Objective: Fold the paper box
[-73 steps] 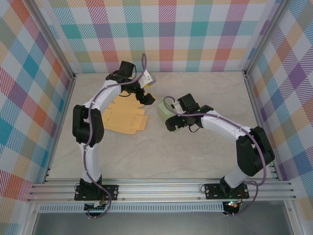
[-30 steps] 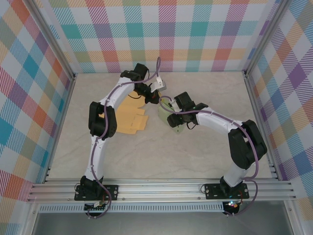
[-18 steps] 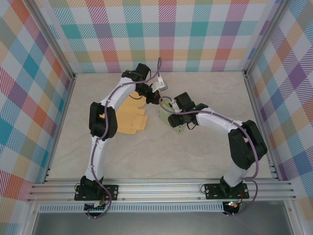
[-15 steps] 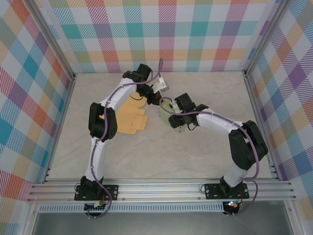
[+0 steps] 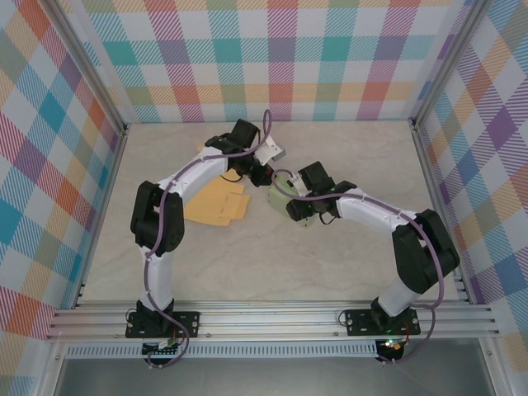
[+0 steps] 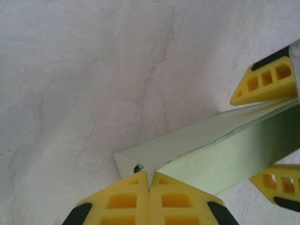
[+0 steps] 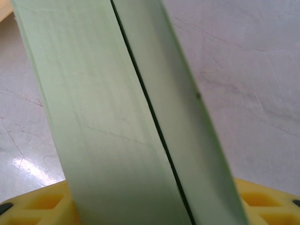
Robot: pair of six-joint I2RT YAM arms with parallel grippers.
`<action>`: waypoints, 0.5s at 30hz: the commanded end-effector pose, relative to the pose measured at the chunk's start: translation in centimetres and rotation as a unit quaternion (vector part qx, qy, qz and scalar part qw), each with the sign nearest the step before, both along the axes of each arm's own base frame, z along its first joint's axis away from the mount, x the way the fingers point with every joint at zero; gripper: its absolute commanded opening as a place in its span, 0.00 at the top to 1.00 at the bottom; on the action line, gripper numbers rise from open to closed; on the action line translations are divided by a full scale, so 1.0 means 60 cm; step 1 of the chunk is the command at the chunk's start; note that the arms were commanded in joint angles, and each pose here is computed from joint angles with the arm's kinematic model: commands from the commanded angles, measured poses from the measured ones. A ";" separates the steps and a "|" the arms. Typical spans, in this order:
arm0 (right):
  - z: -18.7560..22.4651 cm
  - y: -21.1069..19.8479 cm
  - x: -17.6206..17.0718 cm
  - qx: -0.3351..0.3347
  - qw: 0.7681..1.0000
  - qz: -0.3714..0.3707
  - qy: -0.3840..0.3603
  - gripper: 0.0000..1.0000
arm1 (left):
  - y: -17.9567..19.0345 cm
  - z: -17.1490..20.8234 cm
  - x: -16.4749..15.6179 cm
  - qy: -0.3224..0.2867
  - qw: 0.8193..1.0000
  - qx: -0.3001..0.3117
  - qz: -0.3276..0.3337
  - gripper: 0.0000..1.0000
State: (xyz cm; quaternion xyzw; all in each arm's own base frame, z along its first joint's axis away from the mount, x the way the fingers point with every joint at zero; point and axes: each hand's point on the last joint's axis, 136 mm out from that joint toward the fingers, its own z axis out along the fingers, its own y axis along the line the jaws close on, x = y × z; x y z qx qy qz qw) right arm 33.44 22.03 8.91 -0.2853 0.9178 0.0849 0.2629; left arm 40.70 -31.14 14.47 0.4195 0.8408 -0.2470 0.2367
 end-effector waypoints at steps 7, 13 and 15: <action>0.021 -0.002 0.000 0.035 0.999 0.015 -0.014 0.40 | 0.034 0.023 -0.055 0.037 0.994 0.011 0.102 0.97; 0.018 0.000 -0.006 0.037 0.999 0.022 -0.010 0.40 | 0.044 0.019 -0.087 0.052 0.990 0.026 0.127 0.96; 0.015 -0.001 -0.007 0.036 0.999 0.022 -0.007 0.40 | 0.045 0.008 -0.098 0.055 0.989 0.037 0.130 0.95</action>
